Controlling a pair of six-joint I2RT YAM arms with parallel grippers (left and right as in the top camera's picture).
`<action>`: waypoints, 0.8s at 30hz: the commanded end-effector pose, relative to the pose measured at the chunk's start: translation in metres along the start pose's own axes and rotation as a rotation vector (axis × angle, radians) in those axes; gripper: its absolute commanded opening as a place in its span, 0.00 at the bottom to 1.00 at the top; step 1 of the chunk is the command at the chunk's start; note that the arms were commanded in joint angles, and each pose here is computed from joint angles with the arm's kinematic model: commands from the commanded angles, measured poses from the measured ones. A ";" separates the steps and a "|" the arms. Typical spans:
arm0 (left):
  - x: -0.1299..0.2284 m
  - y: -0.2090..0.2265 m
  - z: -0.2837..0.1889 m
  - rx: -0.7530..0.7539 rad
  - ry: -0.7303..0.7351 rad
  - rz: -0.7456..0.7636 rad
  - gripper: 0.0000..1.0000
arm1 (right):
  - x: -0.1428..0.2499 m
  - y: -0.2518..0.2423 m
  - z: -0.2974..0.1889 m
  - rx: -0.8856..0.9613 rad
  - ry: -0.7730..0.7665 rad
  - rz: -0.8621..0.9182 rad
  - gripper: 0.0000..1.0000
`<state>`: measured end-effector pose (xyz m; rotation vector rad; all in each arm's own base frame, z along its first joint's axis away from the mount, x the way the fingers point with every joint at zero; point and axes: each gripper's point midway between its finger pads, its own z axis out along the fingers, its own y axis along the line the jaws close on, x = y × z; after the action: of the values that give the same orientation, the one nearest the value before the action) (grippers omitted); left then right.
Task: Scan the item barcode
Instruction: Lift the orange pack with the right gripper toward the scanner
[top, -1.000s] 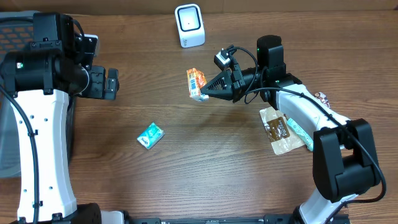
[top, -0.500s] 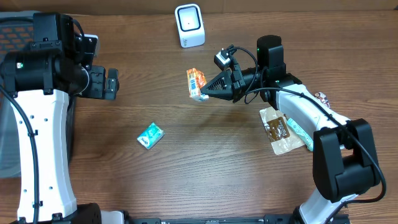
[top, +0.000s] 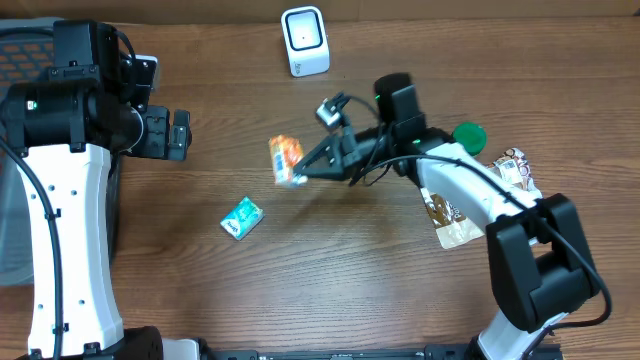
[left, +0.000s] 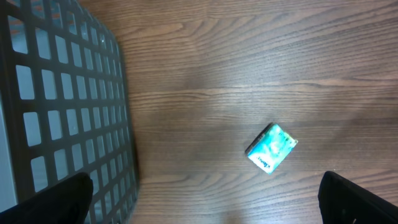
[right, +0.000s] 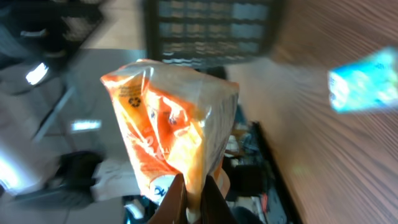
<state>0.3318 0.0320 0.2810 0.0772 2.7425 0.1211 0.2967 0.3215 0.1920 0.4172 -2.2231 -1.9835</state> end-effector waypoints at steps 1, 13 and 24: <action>-0.002 0.000 -0.001 -0.003 -0.006 0.012 0.99 | -0.011 -0.036 0.007 0.250 -0.124 -0.046 0.04; -0.002 0.000 -0.001 -0.003 -0.006 0.012 0.99 | -0.061 -0.024 -0.092 1.072 -0.383 -0.087 0.04; -0.002 0.000 -0.001 -0.003 -0.006 0.012 1.00 | -0.185 0.116 -0.171 1.732 -0.935 -0.782 0.04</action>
<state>0.3318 0.0320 0.2810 0.0772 2.7425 0.1211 0.4787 0.2551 0.3435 0.3185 -4.2117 -0.3578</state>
